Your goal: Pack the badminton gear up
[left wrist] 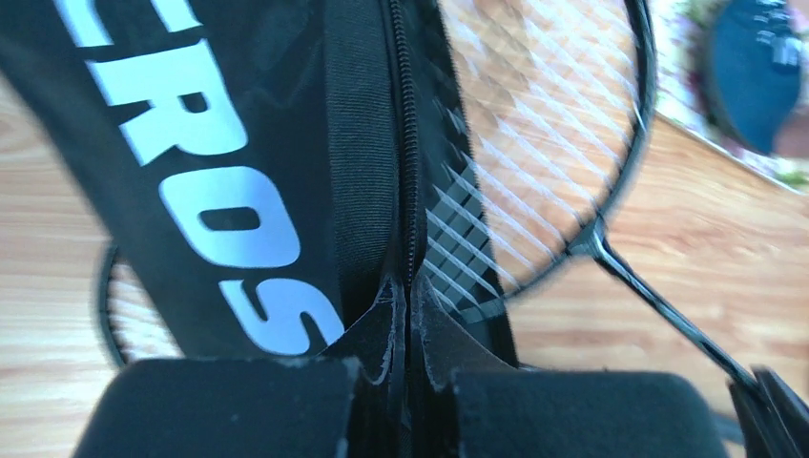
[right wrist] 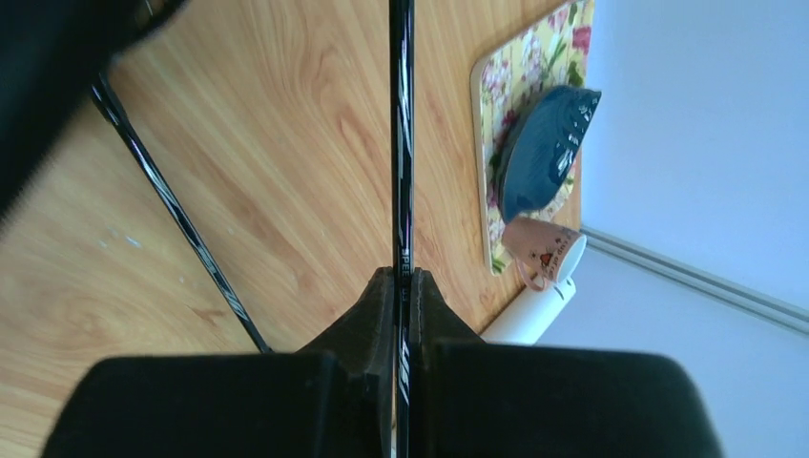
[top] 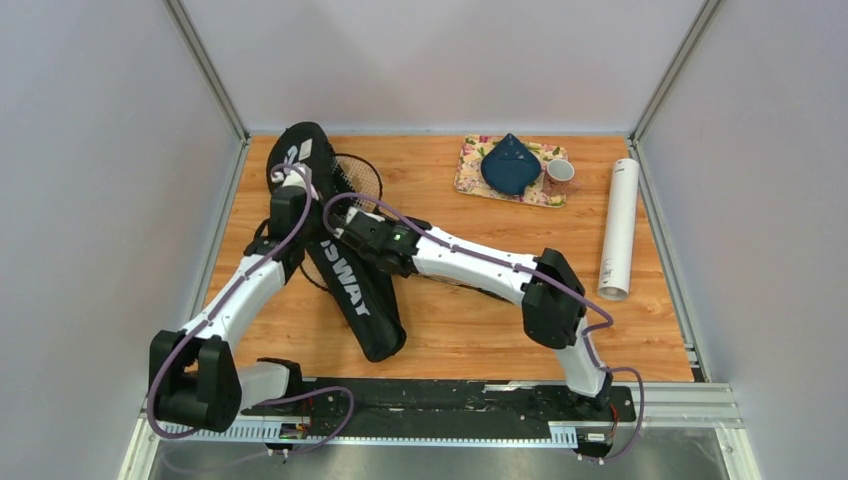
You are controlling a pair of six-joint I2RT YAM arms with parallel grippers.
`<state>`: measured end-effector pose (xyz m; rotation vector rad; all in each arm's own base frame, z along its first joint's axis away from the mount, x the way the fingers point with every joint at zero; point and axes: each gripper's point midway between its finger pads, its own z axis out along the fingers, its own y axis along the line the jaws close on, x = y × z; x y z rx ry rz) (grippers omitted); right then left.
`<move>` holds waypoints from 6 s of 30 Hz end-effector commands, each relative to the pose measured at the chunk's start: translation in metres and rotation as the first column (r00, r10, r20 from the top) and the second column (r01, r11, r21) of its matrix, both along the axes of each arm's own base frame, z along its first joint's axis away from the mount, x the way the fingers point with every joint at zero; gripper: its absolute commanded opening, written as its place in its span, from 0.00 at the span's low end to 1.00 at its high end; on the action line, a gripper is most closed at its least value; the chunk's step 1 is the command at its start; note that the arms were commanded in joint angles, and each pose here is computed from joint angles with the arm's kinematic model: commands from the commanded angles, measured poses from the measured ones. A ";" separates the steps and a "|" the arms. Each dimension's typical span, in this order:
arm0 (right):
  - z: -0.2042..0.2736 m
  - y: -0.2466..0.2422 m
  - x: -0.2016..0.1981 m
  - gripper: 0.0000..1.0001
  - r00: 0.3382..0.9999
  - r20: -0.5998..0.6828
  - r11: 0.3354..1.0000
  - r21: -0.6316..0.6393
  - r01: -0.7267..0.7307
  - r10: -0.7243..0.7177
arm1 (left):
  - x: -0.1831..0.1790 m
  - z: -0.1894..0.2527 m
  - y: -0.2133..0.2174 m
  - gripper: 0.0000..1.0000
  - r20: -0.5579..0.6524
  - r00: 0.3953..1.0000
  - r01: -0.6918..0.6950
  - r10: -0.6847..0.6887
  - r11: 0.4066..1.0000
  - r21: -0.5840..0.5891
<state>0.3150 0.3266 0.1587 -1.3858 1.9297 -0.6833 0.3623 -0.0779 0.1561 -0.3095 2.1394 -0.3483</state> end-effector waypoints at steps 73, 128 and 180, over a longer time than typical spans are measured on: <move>-0.093 -0.040 -0.135 0.59 0.540 -0.832 0.574 0.506 0.643 0.128 | -0.069 -0.044 -0.116 0.00 -0.070 0.910 0.323 -0.408 0.805 -0.498; -0.044 0.087 -0.106 0.02 0.565 -0.746 0.306 0.663 0.684 0.352 | -0.095 -0.067 -0.141 0.00 -0.140 0.855 0.349 -0.500 0.754 -0.557; -0.125 0.058 -0.050 0.38 0.494 -0.834 0.092 0.528 0.845 0.246 | -0.136 -0.088 -0.112 0.48 -0.244 0.866 0.427 -0.436 0.899 -0.094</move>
